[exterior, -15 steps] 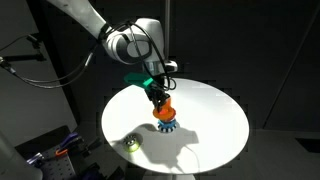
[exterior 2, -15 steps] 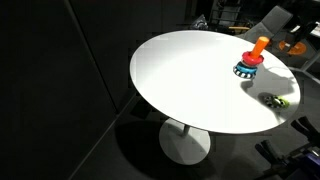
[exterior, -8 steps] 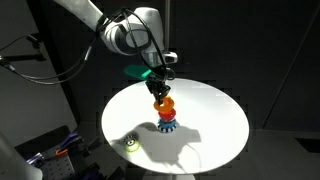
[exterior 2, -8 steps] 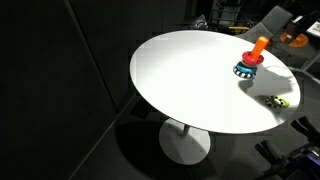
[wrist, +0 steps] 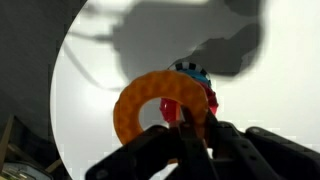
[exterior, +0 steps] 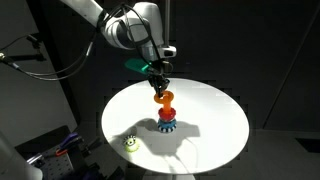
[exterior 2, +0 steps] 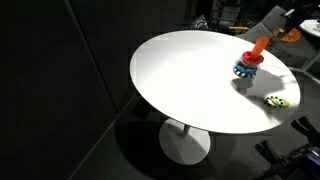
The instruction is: Put the orange ring on the orange stand
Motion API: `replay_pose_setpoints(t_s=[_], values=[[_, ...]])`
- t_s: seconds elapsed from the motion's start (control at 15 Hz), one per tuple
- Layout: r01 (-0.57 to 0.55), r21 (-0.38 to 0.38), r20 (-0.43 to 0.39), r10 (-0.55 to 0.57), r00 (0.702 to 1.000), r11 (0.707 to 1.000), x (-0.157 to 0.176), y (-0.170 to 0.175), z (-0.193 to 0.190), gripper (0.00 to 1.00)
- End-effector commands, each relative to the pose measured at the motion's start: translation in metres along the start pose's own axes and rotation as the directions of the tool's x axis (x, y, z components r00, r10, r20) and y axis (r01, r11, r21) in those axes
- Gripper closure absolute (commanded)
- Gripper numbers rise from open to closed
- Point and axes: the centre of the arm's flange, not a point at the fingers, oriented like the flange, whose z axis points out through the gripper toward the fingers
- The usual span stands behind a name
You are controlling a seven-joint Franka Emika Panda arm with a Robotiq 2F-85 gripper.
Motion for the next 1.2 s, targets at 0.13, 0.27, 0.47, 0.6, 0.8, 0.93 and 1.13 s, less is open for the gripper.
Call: replay_pose_setpoints(t_s=[0.13, 0.27, 0.47, 0.6, 0.8, 0.93, 1.13], values=[[-0.054, 0.001, 0.001, 0.054, 0.999, 0.999, 0.029, -0.012, -0.002, 0.94], [-0.064, -0.002, -0.006, 0.064, 0.998, 0.998, 0.036, -0.015, 0.001, 0.94], [-0.077, -0.001, -0.010, 0.077, 0.997, 0.997, 0.046, -0.021, 0.007, 0.94], [-0.080, 0.003, -0.007, 0.080, 0.997, 0.997, 0.051, -0.024, 0.011, 0.94], [-0.081, 0.005, -0.004, 0.081, 0.997, 0.997, 0.058, -0.030, 0.018, 0.94], [-0.078, 0.006, -0.004, 0.078, 0.997, 0.997, 0.060, -0.032, 0.022, 0.94], [-0.077, 0.013, -0.004, 0.077, 0.997, 0.997, 0.063, -0.036, 0.026, 0.94]])
